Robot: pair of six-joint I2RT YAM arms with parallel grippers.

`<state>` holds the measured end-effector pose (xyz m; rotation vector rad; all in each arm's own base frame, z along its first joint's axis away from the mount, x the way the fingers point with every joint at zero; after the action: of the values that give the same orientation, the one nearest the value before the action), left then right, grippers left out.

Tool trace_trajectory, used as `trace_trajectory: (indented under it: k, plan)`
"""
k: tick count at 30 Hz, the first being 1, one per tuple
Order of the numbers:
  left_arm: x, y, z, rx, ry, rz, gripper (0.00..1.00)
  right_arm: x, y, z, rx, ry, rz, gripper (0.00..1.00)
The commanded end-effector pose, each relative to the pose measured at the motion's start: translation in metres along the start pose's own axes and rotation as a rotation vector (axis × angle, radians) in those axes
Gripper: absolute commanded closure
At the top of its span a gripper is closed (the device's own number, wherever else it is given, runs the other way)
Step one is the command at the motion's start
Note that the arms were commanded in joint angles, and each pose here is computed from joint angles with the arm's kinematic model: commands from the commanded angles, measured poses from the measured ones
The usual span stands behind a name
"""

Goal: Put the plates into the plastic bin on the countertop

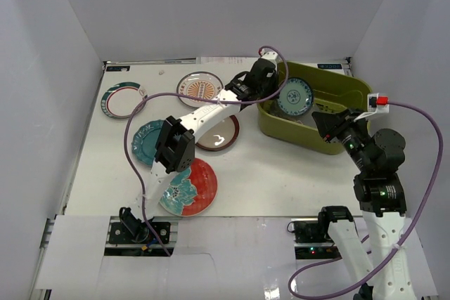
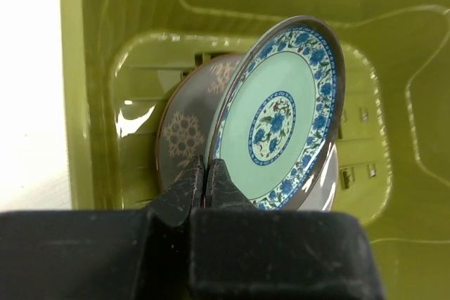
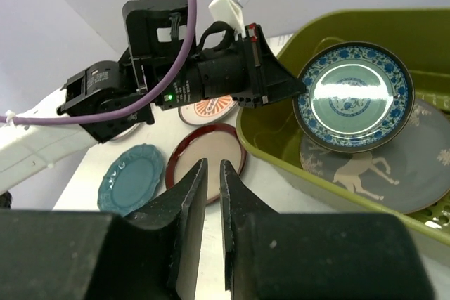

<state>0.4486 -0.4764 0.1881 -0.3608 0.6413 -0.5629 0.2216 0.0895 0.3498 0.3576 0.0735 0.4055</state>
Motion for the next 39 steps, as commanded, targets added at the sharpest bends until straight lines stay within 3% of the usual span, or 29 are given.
trace_trajectory:
  k: [1,4,5,8,14,17,18,22,24,28,31,32,33,34,35,36,39]
  plan:
    - [-0.014,-0.020,0.021,0.014,-0.034,-0.050,1.00,-0.002,0.000,-0.005,-0.017,-0.001,0.007,0.81]
    - [-0.007,-0.018,0.008,0.012,0.002,-0.063,0.82,-0.002,-0.001,-0.009,-0.009,0.004,0.004,0.80]
    - [-0.004,-0.017,0.003,0.014,0.016,-0.067,0.72,-0.002,-0.002,-0.011,-0.007,0.005,0.002,0.80]
    - [-0.004,-0.015,-0.001,0.012,0.024,-0.063,0.57,-0.002,-0.004,-0.016,-0.005,0.021,-0.006,0.80]
    - [-0.006,-0.022,-0.002,0.016,0.034,-0.106,0.42,-0.006,-0.010,-0.034,0.001,0.056,-0.015,0.80]
    - [-0.019,-0.040,0.016,0.022,-0.011,-0.178,0.31,-0.006,-0.005,-0.047,0.014,0.098,0.029,0.80]
    - [-0.024,-0.049,0.026,0.027,-0.039,-0.216,0.23,-0.004,-0.006,-0.058,0.032,0.128,0.042,0.80]
    - [-0.082,-0.085,0.091,0.048,-0.175,-0.349,0.04,0.000,0.014,-0.102,0.134,0.263,0.235,0.77]
    - [-0.106,-0.087,0.115,0.053,-0.221,-0.360,0.02,0.004,0.014,-0.122,0.191,0.320,0.269,0.73]
    - [-0.168,-0.054,0.152,0.023,-0.313,-0.289,0.02,0.012,0.020,-0.149,0.230,0.355,0.286,0.61]
    - [-0.218,-0.011,0.142,0.006,-0.367,-0.204,0.02,0.021,0.046,-0.159,0.207,0.360,0.337,0.47]
    - [-0.263,-0.009,0.151,0.002,-0.435,-0.209,0.02,0.024,0.052,-0.170,0.211,0.393,0.336,0.42]
    - [-0.256,0.028,0.118,-0.023,-0.375,-0.127,0.02,0.020,0.069,-0.183,0.202,0.436,0.382,0.41]
    - [-0.266,0.045,0.110,-0.043,-0.385,-0.072,0.02,0.026,0.074,-0.185,0.196,0.417,0.373,0.40]
    - [-0.303,0.058,0.111,-0.064,-0.450,-0.025,0.02,0.028,0.079,-0.198,0.207,0.453,0.371,0.38]
    - [-0.296,0.094,0.074,-0.094,-0.396,0.068,0.02,0.023,0.095,-0.209,0.204,0.484,0.413,0.37]
    - [-0.322,0.157,0.016,-0.174,-0.359,0.253,0.03,0.025,0.119,-0.235,0.211,0.531,0.436,0.34]
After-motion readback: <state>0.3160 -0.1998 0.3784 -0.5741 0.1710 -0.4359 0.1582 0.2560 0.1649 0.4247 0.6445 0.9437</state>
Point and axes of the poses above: each gripper's point midway between its finger pads, its own x axis out along the fingers, its own y axis along the line the jaws close on, z = x × y, the point moved 1 cm from there along -x, back along the fingers, and after that the axes turned 7 degrees about -x, right-handed, at the moved point
